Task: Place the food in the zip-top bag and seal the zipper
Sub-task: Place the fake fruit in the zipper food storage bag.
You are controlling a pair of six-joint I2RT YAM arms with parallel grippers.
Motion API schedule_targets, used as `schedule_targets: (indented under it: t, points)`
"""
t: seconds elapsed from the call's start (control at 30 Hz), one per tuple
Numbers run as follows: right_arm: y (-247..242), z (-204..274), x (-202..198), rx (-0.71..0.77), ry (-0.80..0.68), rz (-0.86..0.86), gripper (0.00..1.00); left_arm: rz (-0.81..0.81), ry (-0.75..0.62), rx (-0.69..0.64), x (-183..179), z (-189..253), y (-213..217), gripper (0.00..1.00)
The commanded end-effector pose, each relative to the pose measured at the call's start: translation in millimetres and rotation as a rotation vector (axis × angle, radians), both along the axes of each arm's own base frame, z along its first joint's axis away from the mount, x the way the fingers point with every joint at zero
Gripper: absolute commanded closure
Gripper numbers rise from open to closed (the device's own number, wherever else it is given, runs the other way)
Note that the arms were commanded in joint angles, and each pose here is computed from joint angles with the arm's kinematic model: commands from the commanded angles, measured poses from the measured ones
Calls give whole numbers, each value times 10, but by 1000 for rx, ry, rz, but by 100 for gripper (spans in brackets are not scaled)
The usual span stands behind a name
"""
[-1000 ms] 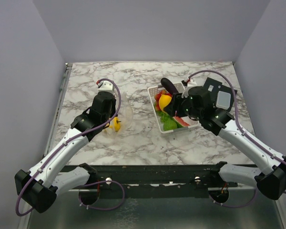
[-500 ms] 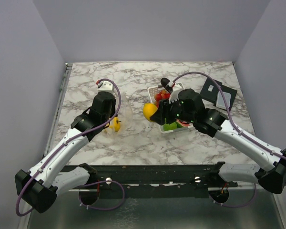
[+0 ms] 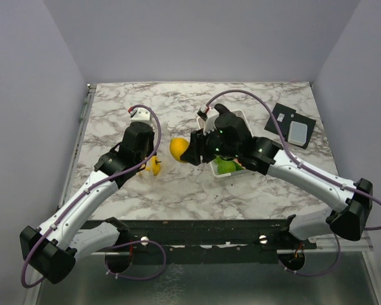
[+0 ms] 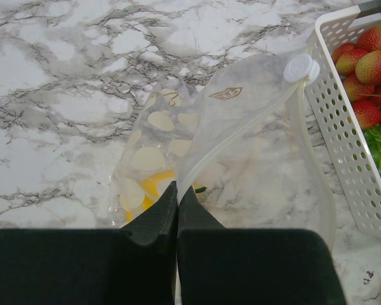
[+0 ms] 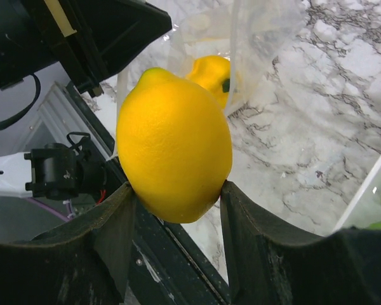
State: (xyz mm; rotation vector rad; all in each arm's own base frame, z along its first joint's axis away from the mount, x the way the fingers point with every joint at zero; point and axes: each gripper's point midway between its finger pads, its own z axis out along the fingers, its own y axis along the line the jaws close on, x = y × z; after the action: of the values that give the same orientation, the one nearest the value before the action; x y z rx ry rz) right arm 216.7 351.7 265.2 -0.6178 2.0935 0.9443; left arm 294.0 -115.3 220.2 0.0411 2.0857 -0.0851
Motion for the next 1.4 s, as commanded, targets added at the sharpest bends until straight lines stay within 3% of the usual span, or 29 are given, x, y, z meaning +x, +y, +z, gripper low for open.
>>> schedule_targets:
  t: [0.0,0.7,0.97,1.23,1.37]
  points:
    - [265,51,15,20,10,40,83,-18,-6,-14,-12,3,-20,100]
    - [659,-489,468,-145,119,-113,80,-25,-7,-21,-18,15,-36,100]
    - [670,-597,744,-177,92,-246,75,-28,-5,-21,-18,9,-41,100]
    - [781,-553,983,-161,59,-324,58,-33,-2,-23,-19,4,-50,100]
    - [889,-517,1057,-136,55,-329,43,-35,-1,-24,-17,2,-57,100]
